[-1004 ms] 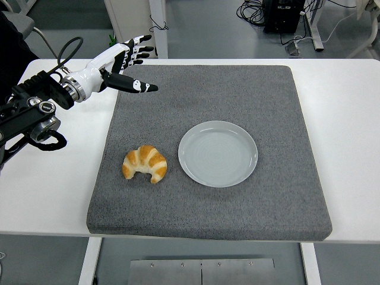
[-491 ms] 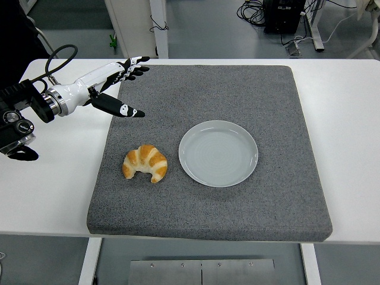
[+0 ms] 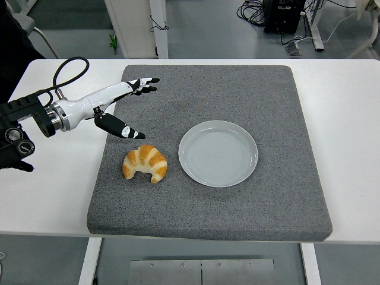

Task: Place the bread on the plate

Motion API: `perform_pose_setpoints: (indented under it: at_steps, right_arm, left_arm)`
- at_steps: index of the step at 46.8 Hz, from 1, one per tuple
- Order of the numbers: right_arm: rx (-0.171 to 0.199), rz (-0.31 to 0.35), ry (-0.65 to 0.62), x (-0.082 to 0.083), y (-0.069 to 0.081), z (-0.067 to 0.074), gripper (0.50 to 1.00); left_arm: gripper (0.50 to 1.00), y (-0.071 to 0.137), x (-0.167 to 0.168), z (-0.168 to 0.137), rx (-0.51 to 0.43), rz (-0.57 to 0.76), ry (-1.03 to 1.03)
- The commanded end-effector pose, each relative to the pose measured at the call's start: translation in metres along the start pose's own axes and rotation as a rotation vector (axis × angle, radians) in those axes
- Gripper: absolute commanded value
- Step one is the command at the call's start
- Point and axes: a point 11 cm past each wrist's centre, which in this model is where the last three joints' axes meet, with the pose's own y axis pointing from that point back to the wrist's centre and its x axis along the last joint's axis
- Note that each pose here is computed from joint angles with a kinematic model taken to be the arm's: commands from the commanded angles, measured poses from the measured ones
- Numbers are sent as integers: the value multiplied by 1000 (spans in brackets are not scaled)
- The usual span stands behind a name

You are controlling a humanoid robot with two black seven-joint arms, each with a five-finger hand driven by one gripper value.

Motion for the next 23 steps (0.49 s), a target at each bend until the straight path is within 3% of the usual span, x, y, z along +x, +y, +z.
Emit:
perform_pose_setpoints:
  at_steps: [1,7,23]
  right_arm:
    - [-1,0,0,0,0,0,1000]
    - [1,0,0,0,0,0,1000]
    - [1,0,0,0,0,0,1000]
  left_arm:
    - [955,1,-4,5,-55,-13,-30]
    - [955,2,-8,11,-125,-28,-63]
    - [957,8,5,-1,-148,-24,-77]
